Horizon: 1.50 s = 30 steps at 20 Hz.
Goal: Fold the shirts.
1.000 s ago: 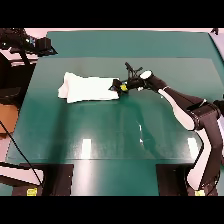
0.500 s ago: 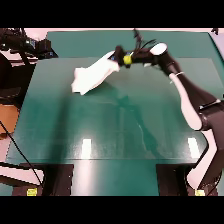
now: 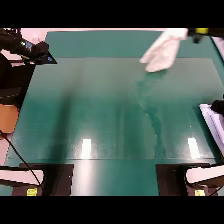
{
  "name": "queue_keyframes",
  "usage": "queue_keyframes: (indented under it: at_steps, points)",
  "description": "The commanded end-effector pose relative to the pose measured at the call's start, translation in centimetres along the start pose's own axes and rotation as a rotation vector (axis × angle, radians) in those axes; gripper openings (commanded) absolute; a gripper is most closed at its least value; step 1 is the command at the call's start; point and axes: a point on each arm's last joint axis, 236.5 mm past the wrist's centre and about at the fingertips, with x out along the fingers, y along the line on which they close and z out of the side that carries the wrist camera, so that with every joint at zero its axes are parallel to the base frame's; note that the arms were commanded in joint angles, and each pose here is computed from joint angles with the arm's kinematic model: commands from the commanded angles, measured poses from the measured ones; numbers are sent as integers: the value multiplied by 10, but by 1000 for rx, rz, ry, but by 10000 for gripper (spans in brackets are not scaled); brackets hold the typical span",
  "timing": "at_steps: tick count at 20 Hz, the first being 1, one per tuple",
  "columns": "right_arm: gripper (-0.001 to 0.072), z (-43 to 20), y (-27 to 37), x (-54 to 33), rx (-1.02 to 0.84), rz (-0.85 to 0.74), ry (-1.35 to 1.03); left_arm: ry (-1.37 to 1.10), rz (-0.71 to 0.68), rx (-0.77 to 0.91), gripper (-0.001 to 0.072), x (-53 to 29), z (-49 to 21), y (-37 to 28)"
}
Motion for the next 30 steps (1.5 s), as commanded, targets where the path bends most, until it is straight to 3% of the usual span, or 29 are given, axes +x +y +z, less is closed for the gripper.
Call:
queue_keyframes:
  at_steps: [1, 8, 13, 21, 27, 28, 29, 30]
  points:
    - [19, 63, -68, -122, 47, -305, -200, -35, 3, 17, 27, -23, -2, -15]
    - [19, 54, -174, -309, 130, -788, -246, -75, 5, 44, 27, -43, -2, -27]
    - [20, 12, -214, -386, 213, -898, -238, -76, 5, 44, 27, -43, -2, -27]
    - [21, -108, -298, -425, 569, -935, -115, -69, 2, 44, 27, -42, -3, -28]
    - [22, -132, -351, -460, 695, -1027, -216, -68, 2, 44, 28, -42, -4, -28]
    - [103, -138, -358, -465, 709, -1058, -196, -69, 2, 44, 27, -42, -3, -28]
    - [254, -141, -363, -467, 727, -1070, -182, -68, 2, 44, 27, -42, -4, -27]
    - [356, -142, -367, -467, 744, -1066, -174, -68, 3, 44, 28, -42, -4, -27]
